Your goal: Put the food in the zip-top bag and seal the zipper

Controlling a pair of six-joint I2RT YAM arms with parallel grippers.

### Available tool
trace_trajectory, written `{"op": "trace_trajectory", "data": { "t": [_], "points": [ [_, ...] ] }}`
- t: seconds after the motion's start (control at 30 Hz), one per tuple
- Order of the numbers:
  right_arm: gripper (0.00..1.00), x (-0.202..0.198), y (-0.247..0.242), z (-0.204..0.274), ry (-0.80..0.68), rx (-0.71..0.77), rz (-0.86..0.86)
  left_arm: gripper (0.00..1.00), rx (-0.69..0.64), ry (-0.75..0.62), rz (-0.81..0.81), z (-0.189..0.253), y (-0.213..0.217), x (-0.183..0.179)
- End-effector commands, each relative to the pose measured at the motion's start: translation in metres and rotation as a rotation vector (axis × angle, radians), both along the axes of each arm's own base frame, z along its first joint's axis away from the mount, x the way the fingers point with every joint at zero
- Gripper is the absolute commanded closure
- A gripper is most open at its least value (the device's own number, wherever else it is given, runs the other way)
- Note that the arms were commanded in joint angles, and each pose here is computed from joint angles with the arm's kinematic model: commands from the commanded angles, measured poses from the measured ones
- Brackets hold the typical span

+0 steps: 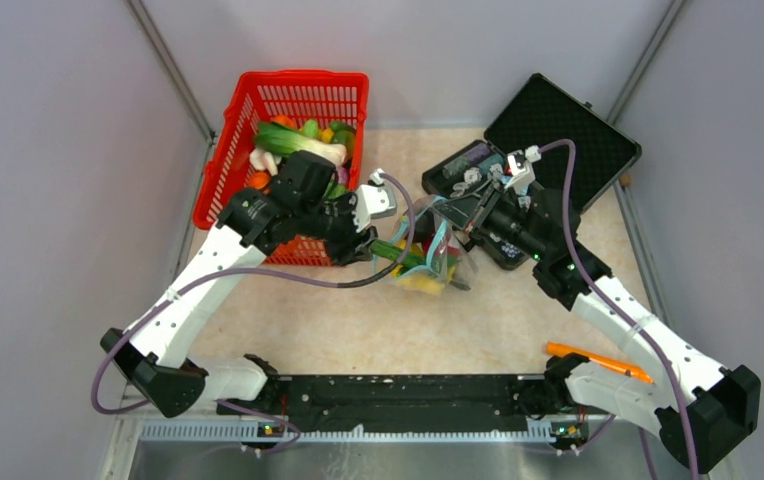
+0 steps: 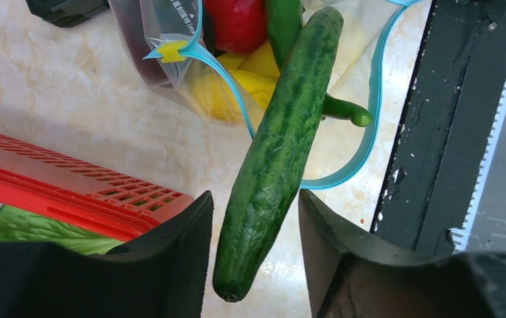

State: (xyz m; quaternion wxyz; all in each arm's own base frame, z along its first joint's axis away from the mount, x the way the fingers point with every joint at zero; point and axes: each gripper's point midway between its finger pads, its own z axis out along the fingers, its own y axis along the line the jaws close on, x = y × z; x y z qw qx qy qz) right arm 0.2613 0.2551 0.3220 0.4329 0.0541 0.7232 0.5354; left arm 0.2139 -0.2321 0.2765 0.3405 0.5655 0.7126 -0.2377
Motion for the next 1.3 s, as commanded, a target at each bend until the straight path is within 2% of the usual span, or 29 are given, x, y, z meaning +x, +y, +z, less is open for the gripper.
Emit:
{"op": "trace_trajectory", "data": {
  "t": [0.0, 0.23, 0.33, 0.63, 0.8, 1.07, 1.27],
  "points": [
    [1.0, -0.001, -0.001, 0.032, -0.104, 0.056, 0.001, 0.51, -0.046, -0.049, -0.001, 0.019, 0.001, -0.002],
    [1.0, 0.001, 0.0, 0.029, -0.097, 0.049, 0.0, 0.9, -0.077, -0.096, 0.037, 0.031, 0.004, 0.0],
    [1.0, 0.002, 0.0, 0.027, -0.093, 0.047, -0.005, 0.96, -0.098, -0.131, 0.068, 0.036, 0.006, 0.004],
    [1.0, 0.005, -0.003, 0.026, -0.091, 0.041, -0.027, 1.0, -0.141, -0.123, 0.205, 0.04, 0.006, 0.019],
    [1.0, 0.004, -0.002, 0.03, -0.091, 0.068, -0.024, 1.0, -0.217, -0.064, 0.144, 0.039, -0.019, 0.008],
    [1.0, 0.006, 0.002, 0.028, -0.079, 0.071, -0.015, 1.0, -0.159, -0.02, 0.099, 0.023, -0.055, 0.003],
    [1.0, 0.008, 0.0, 0.028, -0.079, 0.064, -0.029, 1.0, -0.146, 0.048, 0.222, 0.014, -0.066, 0.02]
  ]
}}
